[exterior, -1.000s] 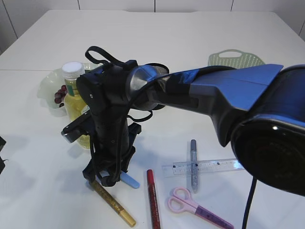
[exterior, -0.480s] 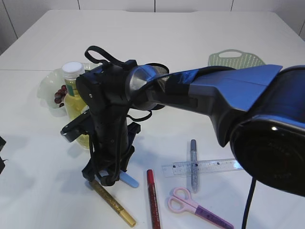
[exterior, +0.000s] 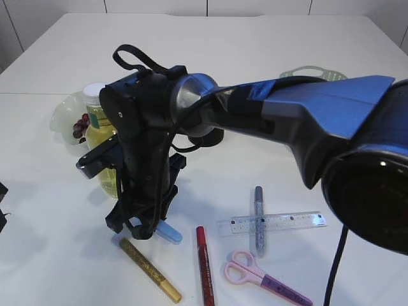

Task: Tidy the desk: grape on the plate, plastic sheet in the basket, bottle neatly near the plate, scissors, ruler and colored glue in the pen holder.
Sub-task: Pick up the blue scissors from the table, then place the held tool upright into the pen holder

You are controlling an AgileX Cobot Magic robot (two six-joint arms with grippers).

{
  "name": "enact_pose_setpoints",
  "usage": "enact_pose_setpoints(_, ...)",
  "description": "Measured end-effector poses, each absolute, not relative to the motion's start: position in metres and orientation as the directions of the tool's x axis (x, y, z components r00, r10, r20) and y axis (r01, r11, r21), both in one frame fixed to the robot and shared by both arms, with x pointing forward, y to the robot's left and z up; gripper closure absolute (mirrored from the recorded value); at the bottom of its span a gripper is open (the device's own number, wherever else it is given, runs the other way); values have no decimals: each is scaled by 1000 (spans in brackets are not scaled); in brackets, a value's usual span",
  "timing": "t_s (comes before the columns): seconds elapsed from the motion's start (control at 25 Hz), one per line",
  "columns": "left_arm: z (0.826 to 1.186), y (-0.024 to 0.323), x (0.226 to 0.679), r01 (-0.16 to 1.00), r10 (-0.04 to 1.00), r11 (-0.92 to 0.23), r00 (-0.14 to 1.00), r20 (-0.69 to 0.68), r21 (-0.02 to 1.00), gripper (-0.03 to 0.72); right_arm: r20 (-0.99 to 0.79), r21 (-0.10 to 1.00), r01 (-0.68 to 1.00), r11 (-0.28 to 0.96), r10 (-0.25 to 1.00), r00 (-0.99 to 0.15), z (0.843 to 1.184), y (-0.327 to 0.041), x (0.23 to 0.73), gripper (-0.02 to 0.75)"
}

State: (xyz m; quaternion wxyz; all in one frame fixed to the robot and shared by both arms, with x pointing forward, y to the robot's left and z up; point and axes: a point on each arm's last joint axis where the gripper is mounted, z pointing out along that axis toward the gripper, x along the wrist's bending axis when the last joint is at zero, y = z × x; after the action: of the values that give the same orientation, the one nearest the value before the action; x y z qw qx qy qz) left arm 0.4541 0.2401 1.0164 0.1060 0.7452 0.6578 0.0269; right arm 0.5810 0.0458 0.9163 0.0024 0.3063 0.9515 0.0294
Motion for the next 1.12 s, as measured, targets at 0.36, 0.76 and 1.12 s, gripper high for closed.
enact_pose_setpoints(0.36,1016,240,454,975,986,-112,133,-99,193,379,6,103,580,808,583,-813,950,39,574,545)
enact_pose_setpoints(0.76,1017,240,455,972,986,-111,133,-100,205,379,-6,183,607,773,619,-786,999,17,572,545)
enact_pose_setpoints(1.12,1017,240,455,972,986,-111,133,-100,205,379,42,272,753,599,775,-631,1039,-62,619,545)
